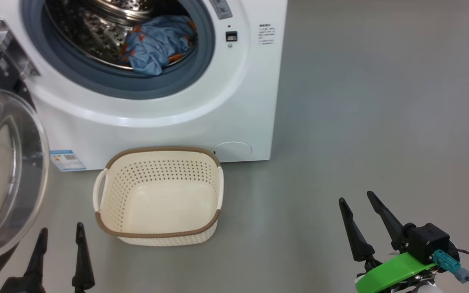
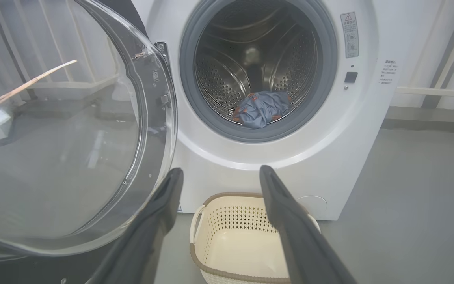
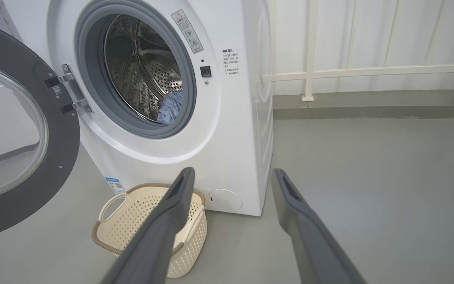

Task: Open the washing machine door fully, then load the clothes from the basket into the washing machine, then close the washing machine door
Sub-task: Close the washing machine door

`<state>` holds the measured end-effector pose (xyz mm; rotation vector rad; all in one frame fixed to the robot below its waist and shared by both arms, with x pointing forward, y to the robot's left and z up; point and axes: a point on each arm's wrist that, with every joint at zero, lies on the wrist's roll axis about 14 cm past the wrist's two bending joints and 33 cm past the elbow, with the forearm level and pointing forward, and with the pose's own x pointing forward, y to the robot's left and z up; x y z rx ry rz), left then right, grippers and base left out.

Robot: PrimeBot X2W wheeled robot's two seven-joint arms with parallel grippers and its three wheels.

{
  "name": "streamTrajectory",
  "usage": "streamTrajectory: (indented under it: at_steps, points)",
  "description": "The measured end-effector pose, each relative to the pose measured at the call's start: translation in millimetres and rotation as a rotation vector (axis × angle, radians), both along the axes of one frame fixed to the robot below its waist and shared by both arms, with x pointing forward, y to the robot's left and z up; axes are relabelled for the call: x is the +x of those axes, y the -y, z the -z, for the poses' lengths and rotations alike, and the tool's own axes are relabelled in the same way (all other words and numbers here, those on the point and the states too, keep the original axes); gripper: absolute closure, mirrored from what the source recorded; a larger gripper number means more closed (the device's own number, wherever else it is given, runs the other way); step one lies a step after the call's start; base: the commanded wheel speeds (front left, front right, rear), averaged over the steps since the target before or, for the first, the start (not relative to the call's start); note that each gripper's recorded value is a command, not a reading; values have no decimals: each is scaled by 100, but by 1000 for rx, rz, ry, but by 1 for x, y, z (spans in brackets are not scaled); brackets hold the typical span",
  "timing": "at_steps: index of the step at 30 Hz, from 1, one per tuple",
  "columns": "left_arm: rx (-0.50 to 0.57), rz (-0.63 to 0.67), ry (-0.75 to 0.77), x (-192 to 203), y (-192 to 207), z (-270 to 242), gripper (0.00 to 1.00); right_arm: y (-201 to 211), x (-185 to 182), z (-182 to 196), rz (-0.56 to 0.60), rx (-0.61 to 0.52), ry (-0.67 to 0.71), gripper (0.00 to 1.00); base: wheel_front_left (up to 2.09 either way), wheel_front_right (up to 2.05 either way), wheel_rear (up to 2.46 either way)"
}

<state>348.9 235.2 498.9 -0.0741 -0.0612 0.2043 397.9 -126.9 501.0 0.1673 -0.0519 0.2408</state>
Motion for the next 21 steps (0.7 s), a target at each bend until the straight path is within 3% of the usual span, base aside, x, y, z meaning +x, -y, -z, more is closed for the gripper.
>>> streamTrajectory:
  at_steps: [21]
  points:
    - [-6,-221,8,-65,-57,-4,0,-80,13,-4,-235,-5,18,0,0,0,0]
